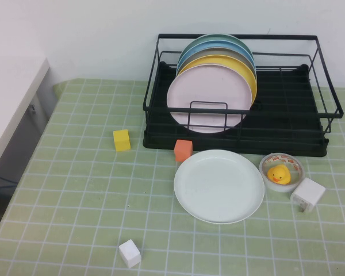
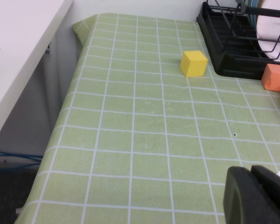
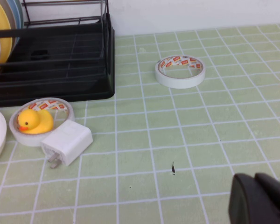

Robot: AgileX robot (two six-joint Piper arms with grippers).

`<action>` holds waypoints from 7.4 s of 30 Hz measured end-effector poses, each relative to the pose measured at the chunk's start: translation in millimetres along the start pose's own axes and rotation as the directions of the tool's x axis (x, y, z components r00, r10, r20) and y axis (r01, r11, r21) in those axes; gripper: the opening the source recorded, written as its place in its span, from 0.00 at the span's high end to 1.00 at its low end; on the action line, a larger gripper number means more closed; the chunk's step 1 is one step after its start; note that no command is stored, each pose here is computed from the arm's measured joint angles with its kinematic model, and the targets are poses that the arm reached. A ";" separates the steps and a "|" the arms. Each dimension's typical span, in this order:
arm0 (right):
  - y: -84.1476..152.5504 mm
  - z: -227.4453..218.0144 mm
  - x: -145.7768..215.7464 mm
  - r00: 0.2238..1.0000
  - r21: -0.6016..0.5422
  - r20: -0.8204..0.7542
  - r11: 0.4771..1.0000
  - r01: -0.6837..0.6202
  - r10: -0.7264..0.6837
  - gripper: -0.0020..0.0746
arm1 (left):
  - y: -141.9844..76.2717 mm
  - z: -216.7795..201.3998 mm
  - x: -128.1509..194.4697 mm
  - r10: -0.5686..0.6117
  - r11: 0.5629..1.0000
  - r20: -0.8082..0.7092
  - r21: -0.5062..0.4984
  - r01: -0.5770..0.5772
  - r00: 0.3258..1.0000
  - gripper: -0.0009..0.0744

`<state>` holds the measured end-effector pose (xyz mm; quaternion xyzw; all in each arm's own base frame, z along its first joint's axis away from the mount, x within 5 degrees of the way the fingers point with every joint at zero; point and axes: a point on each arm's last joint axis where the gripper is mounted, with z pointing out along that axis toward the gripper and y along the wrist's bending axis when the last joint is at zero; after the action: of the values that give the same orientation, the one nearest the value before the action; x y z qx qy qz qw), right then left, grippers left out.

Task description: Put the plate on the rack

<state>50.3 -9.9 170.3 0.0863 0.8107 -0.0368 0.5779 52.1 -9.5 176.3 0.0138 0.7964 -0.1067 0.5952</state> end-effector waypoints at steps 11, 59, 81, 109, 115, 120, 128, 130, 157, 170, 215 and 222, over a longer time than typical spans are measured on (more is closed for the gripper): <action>0.0 0.0 0.0 1.000 0.000 0.000 1.000 0.000 0.000 0.98 | 0.0 0.0 0.0 0.000 1.000 0.000 0.000 0.000 1.000 0.99; 5.4 -61.5 -84.3 0.318 -0.235 0.920 0.972 -0.016 0.228 0.98 | -14.6 -32.1 -67.0 -0.142 0.976 0.734 0.214 -0.028 0.664 0.99; 3.7 -4.7 -124.6 0.989 0.015 0.107 0.994 -0.108 0.106 0.98 | -25.5 25.6 -144.4 -0.218 0.975 -0.223 -0.080 0.205 0.950 0.99; 23.2 51.7 -79.6 0.852 -0.094 -0.519 0.985 -0.146 0.077 0.98 | -96.6 215.9 -110.6 -0.145 0.919 -0.744 0.143 0.368 0.652 0.99; 44.1 65.2 -74.4 0.819 -0.319 -0.574 0.926 -0.204 -0.018 0.98 | -133.2 248.8 -112.1 -0.045 0.915 -0.751 0.233 0.328 0.659 0.99; 63.2 85.9 -70.2 0.799 -0.478 -0.601 0.814 -0.331 -0.028 0.98 | -141.2 256.4 -126.7 -0.004 0.914 -0.719 0.278 0.294 0.695 0.99; 90.2 148.9 -54.3 0.691 -0.440 -0.723 0.772 -0.458 -0.003 0.98 | -111.4 242.8 -168.0 -0.104 0.912 -0.657 0.236 0.335 0.746 0.99; 105.4 161.2 -50.8 0.684 -0.450 -0.729 0.780 -0.436 -0.038 0.98 | -109.3 230.9 -181.3 -0.102 0.907 -0.630 0.258 0.332 0.770 0.99; 181.0 281.7 3.9 0.558 -0.190 -0.819 0.858 -0.478 0.130 0.45 | -97.9 31.6 -274.3 0.087 0.899 -0.214 0.437 0.015 0.973 0.99; 183.5 289.8 11.7 0.524 -0.146 -0.833 0.843 -0.518 0.177 0.91 | -97.9 27.1 -267.3 0.071 0.899 -0.308 0.431 0.073 0.949 0.99; 154.7 80.2 -129.9 0.868 -0.738 -0.483 0.586 -0.333 -0.115 0.96 | -118.1 105.1 -169.3 -0.098 0.704 -0.687 0.464 0.538 0.720 0.44; 154.3 81.7 -131.0 0.886 -0.746 -0.447 0.597 -0.295 -0.120 0.96 | -117.4 111.4 -166.6 -0.044 0.719 -0.647 0.509 0.474 0.761 0.85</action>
<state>196.0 115.9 273.2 -0.1336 0.8461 0.3792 0.3498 188.3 -127.5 322.8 0.1323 0.8463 -0.4512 0.2503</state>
